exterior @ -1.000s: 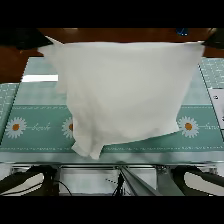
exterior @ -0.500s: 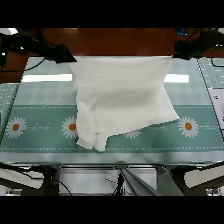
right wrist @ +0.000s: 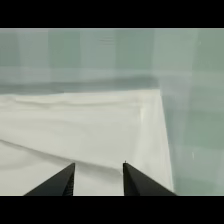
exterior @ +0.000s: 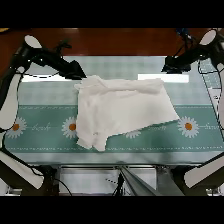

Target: Fold the shirts.

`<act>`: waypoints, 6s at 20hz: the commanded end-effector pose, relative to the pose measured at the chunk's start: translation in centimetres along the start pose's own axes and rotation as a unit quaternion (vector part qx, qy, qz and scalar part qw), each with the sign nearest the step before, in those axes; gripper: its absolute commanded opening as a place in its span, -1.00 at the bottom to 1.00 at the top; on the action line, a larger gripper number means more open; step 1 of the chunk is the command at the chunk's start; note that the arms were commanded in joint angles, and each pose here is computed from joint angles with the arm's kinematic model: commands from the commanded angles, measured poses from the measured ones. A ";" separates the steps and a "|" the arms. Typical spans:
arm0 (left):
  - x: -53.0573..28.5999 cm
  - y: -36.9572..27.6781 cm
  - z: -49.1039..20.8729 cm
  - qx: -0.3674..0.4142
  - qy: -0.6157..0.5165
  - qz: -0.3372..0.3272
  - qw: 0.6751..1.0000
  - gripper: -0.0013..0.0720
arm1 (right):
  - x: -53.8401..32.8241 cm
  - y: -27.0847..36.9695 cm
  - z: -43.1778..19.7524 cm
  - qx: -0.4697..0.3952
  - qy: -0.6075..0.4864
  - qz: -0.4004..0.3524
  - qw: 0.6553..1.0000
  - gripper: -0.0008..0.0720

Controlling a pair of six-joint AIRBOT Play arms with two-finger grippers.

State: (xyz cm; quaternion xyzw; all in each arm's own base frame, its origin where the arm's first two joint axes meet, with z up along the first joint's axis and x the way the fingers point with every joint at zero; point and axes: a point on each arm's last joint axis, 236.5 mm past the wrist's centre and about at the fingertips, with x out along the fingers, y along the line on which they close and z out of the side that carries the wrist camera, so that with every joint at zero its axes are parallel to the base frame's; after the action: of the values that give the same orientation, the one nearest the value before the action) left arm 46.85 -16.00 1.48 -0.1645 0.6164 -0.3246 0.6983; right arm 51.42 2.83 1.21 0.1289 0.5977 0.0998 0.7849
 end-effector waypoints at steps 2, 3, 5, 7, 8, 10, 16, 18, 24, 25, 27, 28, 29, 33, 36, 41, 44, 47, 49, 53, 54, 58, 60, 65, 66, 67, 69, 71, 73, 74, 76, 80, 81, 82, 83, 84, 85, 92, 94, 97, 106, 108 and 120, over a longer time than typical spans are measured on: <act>-7.6 2.6 -2.2 -0.076 0.021 0.042 0.996 0.21 | -7.3 -5.3 -2.3 -0.055 0.016 -0.113 0.992 0.14; -9.7 3.1 -2.9 -0.094 0.012 0.051 0.994 0.21 | -9.5 -7.5 -3.6 -0.052 0.033 -0.158 0.986 0.19; -12.6 3.4 -4.5 -0.110 0.001 0.063 0.992 0.21 | -12.5 -9.2 -5.4 -0.014 0.040 -0.157 0.987 0.30; -13.3 3.0 -7.7 -0.126 0.018 0.066 0.990 0.23 | -13.8 -10.1 -7.2 0.021 0.055 -0.129 0.990 0.42; -12.8 2.7 -9.7 -0.132 0.029 0.064 0.989 0.28 | -14.0 -10.3 -7.7 0.036 0.053 -0.108 0.992 0.42; -10.7 2.1 -13.8 -0.145 0.039 0.055 0.987 0.51 | -13.8 -10.7 -8.7 0.058 0.052 -0.080 0.994 0.42; -2.1 0.6 -25.3 -0.211 0.076 -0.019 0.974 0.86 | -10.2 -9.0 -10.7 0.071 0.038 0.008 0.997 0.54; 0.4 -0.4 -26.3 -0.234 0.072 -0.070 0.967 0.86 | -9.2 -8.6 -11.3 0.076 0.047 0.024 0.996 0.54; 5.2 0.7 -28.2 -0.251 0.071 -0.044 0.964 0.86 | -8.8 -8.5 -11.5 0.071 0.048 0.029 0.996 0.54; 5.8 0.9 -28.2 -0.251 0.074 -0.039 0.964 0.86 | -8.8 -8.5 -11.5 0.071 0.049 0.029 0.996 0.54; 6.9 1.4 -27.8 -0.255 0.070 -0.031 0.964 0.81 | -8.8 -8.4 -11.5 0.071 0.049 0.031 0.996 0.53; 7.5 1.6 -27.5 -0.260 0.065 -0.030 0.963 0.81 | -8.9 -8.3 -11.4 0.070 0.046 0.032 0.996 0.53; 8.1 1.7 -27.1 -0.266 0.061 -0.031 0.962 0.79 | -9.1 -8.2 -11.4 0.070 0.044 0.032 0.996 0.53; 9.2 1.5 -26.6 -0.277 0.057 -0.041 0.958 -0.88 | -9.8 -8.0 -11.4 0.066 0.039 0.028 0.997 0.53; 8.1 0.8 -26.4 -0.255 0.059 -0.056 0.963 -0.89 | -10.0 -9.3 -12.0 0.064 0.047 -0.002 0.997 0.53; 5.1 -0.6 -25.9 -0.238 0.036 -0.082 0.967 -0.89 | -9.2 -10.7 -13.7 0.089 0.066 -0.001 0.994 0.53; 4.3 -1.6 -26.1 -0.225 0.038 -0.091 0.969 -0.89 | -7.0 -10.9 -16.6 0.115 0.095 0.036 0.988 0.55; 4.1 -1.9 -26.2 -0.222 0.041 -0.094 0.970 -0.89 | -4.6 -11.4 -18.6 0.164 0.094 0.068 0.980 0.58; 4.1 -2.0 -26.3 -0.222 0.042 -0.095 0.970 -0.89 | -3.0 -11.8 -19.6 0.177 0.093 0.070 0.977 0.67; 4.1 -2.0 -26.3 -0.218 0.042 -0.095 0.970 -0.89 | -0.1 -11.9 -20.3 0.209 0.072 0.074 0.972 0.67; 4.1 -2.0 -26.3 -0.217 0.042 -0.095 0.971 -0.89 | 0.4 -11.7 -20.4 0.219 0.066 0.080 0.970 0.66; 4.0 -2.0 -26.0 -0.202 0.038 -0.096 0.974 -0.89 | 2.7 -10.2 -21.7 0.228 0.076 0.089 0.967 0.65; 3.6 -2.1 -25.3 -0.192 0.030 -0.094 0.976 -0.89 | 3.9 -8.6 -21.9 0.205 0.085 0.085 0.971 0.48; 1.1 -2.5 -20.7 -0.142 -0.017 -0.081 0.986 -0.89 | 5.5 -5.5 -21.4 0.183 0.096 0.076 0.975 0.00; 0.4 -2.8 -19.6 -0.128 -0.029 -0.078 0.988 -0.89 | 5.5 -5.0 -21.4 0.181 0.098 0.080 0.975 -0.44; -0.5 -3.1 -18.5 -0.115 -0.042 -0.075 0.990 -0.89 | 5.4 -4.4 -21.3 0.182 0.099 0.089 0.974 -0.88; -2.6 -4.1 -16.1 -0.080 -0.065 -0.072 0.992 -0.89 | 4.0 -2.4 -20.3 0.149 0.097 0.131 0.975 -0.88; -6.4 -6.4 -13.4 -0.028 -0.097 -0.071 0.992 -0.89 | 0.5 -1.2 -17.4 0.096 0.054 0.138 0.984 -0.88; -12.3 -9.8 -10.2 0.042 -0.158 -0.058 0.985 -0.89 | -5.8 0.6 -12.3 0.040 -0.044 0.128 0.990 -0.88; -15.9 -11.8 -8.6 0.073 -0.201 -0.049 0.976 -0.89 | -10.3 2.1 -9.5 0.008 -0.111 0.122 0.986 -0.88; -24.2 -16.4 -6.7 0.129 -0.297 -0.009 0.946 -0.89 | -21.0 5.4 -5.2 -0.045 -0.261 0.097 0.959 -0.88; -36.7 -25.2 -8.5 0.205 -0.443 0.062 0.871 -0.89 | -43.1 10.9 -4.7 -0.084 -0.529 0.021 0.845 -0.88; -38.9 -27.4 -9.7 0.216 -0.471 0.075 0.852 -0.89 | -46.9 12.0 -6.2 -0.092 -0.564 0.003 0.821 -0.88; -40.4 -29.4 -11.0 0.229 -0.495 0.087 0.834 -0.89 | -49.6 12.8 -7.7 -0.098 -0.587 -0.013 0.803 -0.88; -41.4 -30.8 -12.3 0.236 -0.512 0.100 0.820 -0.89 | -52.0 13.4 -9.4 -0.101 -0.609 -0.027 0.787 -0.88; -42.0 -31.6 -13.6 0.237 -0.526 0.120 0.808 -0.89 | -53.7 13.7 -11.0 -0.099 -0.623 -0.042 0.775 -0.88; -42.3 -31.8 -14.9 0.233 -0.533 0.145 0.800 -0.89 | -54.8 13.8 -12.5 -0.095 -0.632 -0.056 0.767 -0.88; -39.4 -29.0 -21.4 0.169 -0.471 0.242 0.831 -0.89 | -49.8 10.2 -19.0 -0.068 -0.511 -0.145 0.845 -0.88; -37.0 -26.5 -21.8 0.139 -0.417 0.234 0.867 -0.89 | -46.8 8.8 -19.4 -0.078 -0.443 -0.163 0.878 -0.89; -33.6 -22.5 -20.9 0.086 -0.351 0.197 0.911 -0.89 | -40.6 5.9 -18.7 -0.062 -0.302 -0.156 0.938 -0.89; -21.1 -8.4 -11.7 -0.062 -0.238 0.077 0.966 -0.89 | -22.0 -0.5 -6.3 -0.025 -0.086 -0.070 0.994 -0.89; -19.0 -5.9 -7.7 -0.069 -0.246 0.071 0.964 -0.89 | -17.7 -1.0 -2.8 -0.036 -0.091 -0.076 0.992 -0.88; -3.0 8.3 -3.4 -0.193 -0.123 0.056 0.972 -0.87 | 0.2 -4.6 1.0 0.044 -0.023 -0.062 0.997 -0.82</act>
State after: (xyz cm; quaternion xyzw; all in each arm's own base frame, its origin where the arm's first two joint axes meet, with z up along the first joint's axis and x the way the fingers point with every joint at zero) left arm 45.83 -6.61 2.08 -0.2929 0.5461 -0.1391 0.7724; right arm 53.24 -1.95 4.17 0.1190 0.5419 0.0241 0.8316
